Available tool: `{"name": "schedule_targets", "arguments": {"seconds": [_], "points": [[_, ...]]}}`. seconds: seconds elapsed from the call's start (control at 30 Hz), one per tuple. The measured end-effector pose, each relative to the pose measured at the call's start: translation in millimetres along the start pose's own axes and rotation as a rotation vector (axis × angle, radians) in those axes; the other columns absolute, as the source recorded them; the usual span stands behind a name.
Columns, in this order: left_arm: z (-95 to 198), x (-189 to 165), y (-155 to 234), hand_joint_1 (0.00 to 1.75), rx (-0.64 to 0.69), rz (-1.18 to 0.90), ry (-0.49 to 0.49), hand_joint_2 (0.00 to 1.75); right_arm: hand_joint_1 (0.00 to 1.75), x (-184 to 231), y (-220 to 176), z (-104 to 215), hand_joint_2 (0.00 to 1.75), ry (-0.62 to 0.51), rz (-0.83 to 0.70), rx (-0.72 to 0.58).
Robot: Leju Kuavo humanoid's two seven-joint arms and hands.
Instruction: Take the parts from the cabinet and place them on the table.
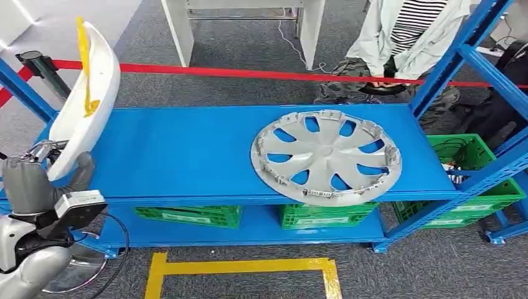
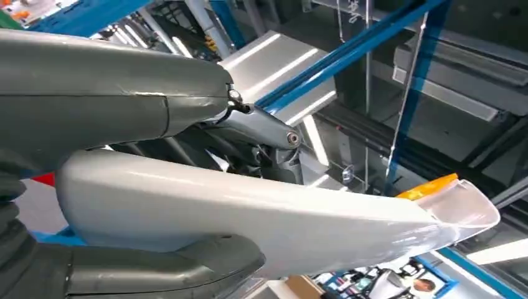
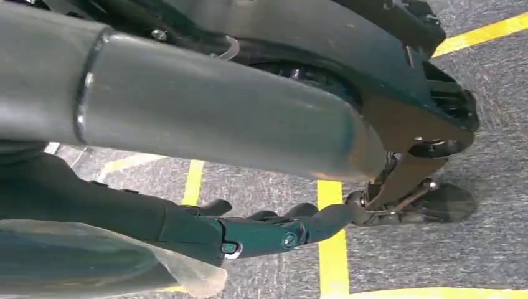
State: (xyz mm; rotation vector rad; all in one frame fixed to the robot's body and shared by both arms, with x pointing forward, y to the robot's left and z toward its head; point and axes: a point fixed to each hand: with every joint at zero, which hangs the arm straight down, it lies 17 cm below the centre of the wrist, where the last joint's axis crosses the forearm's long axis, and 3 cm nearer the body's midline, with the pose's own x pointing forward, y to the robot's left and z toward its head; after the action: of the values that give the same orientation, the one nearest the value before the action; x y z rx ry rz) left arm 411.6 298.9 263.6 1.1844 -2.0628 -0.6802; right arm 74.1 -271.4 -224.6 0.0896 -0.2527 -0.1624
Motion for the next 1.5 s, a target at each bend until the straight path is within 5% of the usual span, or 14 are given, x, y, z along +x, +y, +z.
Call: {"name": "schedule_targets", "arguments": {"seconds": [1.5], "points": [[5.0,-36.1,0.9,1.75,-0.113,-0.127,0.019,1.75,0.0,-8.9,8.4,-7.6,0.0,0.031,-0.05,-0.001]]}}
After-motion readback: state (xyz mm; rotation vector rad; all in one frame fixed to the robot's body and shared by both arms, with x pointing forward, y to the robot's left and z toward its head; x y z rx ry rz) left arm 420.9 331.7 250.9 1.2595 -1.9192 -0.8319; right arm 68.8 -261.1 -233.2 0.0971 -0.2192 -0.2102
